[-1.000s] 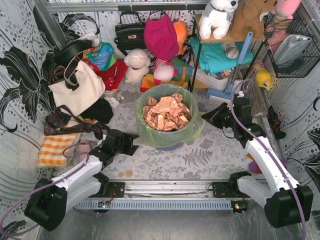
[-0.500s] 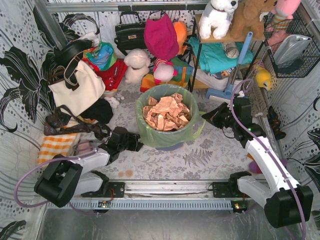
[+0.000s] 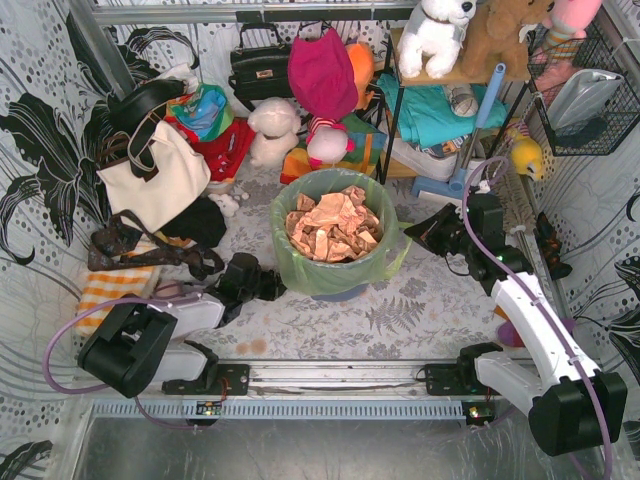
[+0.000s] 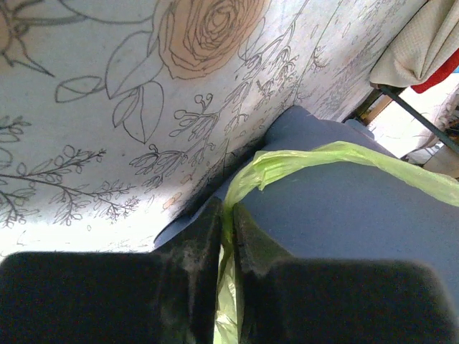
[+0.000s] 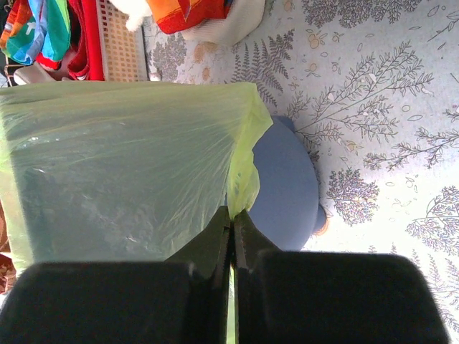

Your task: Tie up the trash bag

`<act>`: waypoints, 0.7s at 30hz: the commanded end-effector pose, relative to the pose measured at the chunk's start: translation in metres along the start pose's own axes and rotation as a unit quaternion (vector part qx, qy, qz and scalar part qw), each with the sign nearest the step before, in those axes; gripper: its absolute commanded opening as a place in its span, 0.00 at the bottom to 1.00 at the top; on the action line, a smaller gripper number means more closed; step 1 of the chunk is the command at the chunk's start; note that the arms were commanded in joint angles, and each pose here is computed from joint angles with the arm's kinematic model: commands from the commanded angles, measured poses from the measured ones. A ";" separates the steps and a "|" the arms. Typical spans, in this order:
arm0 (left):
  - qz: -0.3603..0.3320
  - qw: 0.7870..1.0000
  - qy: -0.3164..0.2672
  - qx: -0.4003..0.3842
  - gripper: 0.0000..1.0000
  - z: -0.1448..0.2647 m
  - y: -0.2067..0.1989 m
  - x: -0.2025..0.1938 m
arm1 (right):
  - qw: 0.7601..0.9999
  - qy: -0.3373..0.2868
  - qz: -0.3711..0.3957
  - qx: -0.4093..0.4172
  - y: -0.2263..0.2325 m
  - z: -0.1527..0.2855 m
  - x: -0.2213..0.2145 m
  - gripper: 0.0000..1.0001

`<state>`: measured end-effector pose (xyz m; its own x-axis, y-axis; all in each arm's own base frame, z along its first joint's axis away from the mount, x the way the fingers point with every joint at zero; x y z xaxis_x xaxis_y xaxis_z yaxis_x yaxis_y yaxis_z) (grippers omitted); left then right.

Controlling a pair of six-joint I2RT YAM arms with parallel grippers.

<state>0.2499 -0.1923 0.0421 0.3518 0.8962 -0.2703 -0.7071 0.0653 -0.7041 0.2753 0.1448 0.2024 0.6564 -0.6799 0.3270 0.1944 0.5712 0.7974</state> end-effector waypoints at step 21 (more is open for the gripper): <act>-0.173 0.967 -0.184 -0.028 0.00 0.094 -0.065 0.030 | 0.999 -0.027 0.002 0.025 0.016 0.022 0.006 0.00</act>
<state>0.2561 -0.1494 0.1369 0.3123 0.9485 0.0521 -0.5557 0.2269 -0.7999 0.2673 0.1418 0.2128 0.6437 -0.6845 0.3422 0.1776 0.5685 0.8033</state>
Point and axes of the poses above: each gripper's point midway between its finger pads, its own z axis back along the fingers, its own y axis along the line the jaws close on, x = y × z, the point moved 1 cm from there along z, back along the fingers, and after that the axes turned 3 degrees about -z, right-handed, at the moved point
